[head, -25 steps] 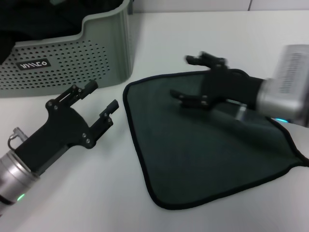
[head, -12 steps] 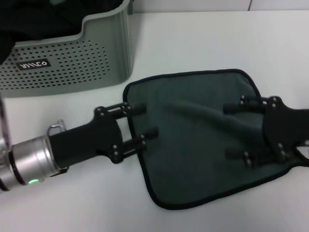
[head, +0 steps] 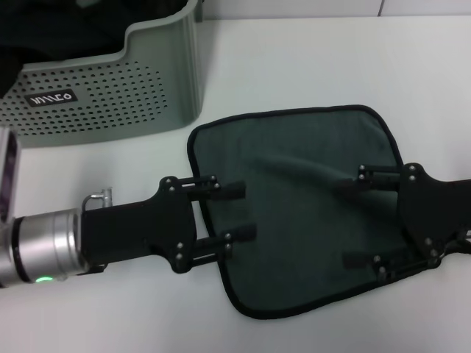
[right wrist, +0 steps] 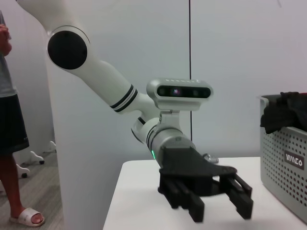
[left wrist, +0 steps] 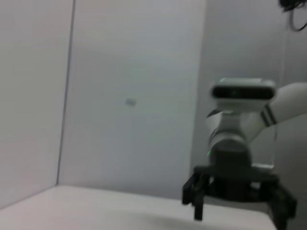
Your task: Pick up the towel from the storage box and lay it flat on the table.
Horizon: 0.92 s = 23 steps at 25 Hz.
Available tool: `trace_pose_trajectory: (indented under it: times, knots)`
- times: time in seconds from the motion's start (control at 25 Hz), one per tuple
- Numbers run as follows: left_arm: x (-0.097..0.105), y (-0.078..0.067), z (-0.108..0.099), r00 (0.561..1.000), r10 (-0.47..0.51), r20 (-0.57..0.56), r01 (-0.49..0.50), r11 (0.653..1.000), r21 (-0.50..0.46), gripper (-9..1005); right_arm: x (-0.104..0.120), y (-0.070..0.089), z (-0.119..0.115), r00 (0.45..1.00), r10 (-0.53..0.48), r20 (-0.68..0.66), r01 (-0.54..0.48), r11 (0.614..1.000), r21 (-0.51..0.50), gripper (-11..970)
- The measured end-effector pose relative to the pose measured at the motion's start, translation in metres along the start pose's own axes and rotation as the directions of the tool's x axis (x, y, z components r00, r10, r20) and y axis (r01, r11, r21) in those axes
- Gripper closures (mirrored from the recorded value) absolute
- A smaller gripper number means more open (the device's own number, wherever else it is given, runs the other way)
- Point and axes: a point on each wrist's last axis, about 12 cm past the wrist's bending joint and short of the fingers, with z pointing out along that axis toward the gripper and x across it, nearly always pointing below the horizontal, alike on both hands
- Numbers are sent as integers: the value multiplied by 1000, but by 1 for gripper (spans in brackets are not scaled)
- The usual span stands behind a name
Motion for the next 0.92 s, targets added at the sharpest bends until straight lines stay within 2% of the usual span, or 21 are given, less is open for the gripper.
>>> trace_pose_trajectory:
  times: [0.92]
  knots:
    - [0,-3,-6,1000,-10,24,10,1000,-17,436,4,2,7,1000,-2,8,1,1000,11,76]
